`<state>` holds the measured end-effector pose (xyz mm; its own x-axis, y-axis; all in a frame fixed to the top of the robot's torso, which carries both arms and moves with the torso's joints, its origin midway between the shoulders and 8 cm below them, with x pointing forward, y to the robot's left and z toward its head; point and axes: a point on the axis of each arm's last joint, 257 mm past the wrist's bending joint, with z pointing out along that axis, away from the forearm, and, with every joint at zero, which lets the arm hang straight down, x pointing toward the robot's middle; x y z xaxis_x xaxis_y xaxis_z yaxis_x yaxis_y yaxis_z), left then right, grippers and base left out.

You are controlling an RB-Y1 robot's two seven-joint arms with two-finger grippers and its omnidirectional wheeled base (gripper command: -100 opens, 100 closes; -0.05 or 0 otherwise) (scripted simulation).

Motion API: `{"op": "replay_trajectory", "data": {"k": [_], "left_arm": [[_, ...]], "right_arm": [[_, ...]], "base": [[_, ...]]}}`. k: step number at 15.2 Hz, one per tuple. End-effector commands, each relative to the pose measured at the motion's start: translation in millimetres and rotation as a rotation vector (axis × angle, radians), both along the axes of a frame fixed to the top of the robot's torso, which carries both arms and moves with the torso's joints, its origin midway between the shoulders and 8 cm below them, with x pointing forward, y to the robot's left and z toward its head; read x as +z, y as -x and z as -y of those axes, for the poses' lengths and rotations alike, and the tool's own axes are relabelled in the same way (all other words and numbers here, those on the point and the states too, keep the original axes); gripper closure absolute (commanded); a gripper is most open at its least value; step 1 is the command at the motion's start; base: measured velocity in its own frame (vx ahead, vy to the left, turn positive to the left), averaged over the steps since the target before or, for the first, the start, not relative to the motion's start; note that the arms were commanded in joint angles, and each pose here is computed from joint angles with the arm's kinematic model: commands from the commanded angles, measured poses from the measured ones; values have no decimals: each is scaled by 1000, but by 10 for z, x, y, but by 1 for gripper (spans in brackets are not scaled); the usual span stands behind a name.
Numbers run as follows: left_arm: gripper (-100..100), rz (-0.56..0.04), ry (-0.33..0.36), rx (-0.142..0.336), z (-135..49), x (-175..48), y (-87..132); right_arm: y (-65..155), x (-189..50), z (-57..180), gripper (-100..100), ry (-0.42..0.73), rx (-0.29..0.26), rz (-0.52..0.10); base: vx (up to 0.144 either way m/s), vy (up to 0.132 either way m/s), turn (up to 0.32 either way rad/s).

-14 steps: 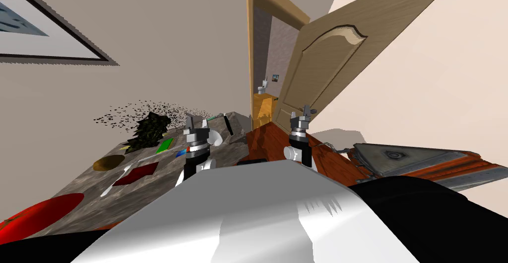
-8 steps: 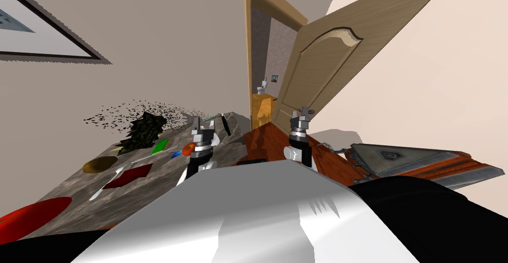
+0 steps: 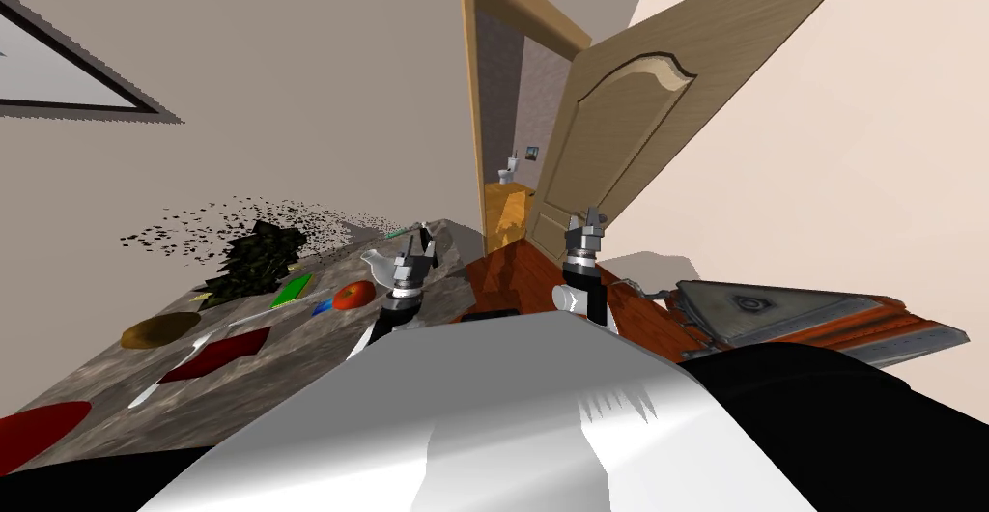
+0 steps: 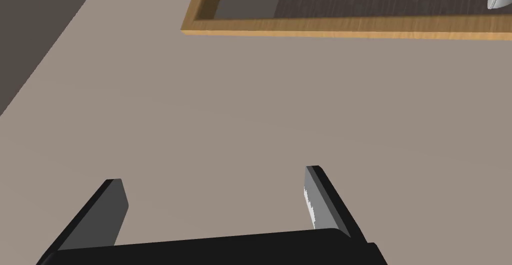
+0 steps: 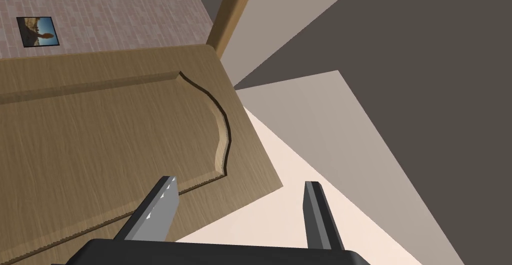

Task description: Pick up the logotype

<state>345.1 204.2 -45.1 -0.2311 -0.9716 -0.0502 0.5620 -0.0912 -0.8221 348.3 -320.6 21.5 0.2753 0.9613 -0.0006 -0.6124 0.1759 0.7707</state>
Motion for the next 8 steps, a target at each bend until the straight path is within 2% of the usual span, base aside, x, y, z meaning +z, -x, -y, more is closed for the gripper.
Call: {"op": "replay_trajectory", "data": {"k": [1, 2, 3, 4, 5, 8], "left_arm": [[-100, -25, -15, -62, 176, -136, 57], [-100, -29, -20, -72, 205, -151, 66], [-100, -47, -21, -112, 311, -234, 110], [-100, -53, -34, -125, 337, -258, 124], [-100, -72, -32, -163, 433, -344, 175], [-100, -111, -59, -232, 581, -502, 281]], "right_arm": [[0, 0, 0, 0, 0, 0, 0], [0, 0, 0, 0, 0, 0, 0], [0, 0, 0, 0, 0, 0, 0], [0, 0, 0, 0, 0, 0, 0], [0, 0, 0, 0, 0, 0, 0], [0, 0, 0, 0, 0, 0, 0]], "base": [[14, -127, -13], [19, -123, -9], [31, -123, -14], [21, -115, -10], [31, -118, -23], [52, -125, -18]]}}
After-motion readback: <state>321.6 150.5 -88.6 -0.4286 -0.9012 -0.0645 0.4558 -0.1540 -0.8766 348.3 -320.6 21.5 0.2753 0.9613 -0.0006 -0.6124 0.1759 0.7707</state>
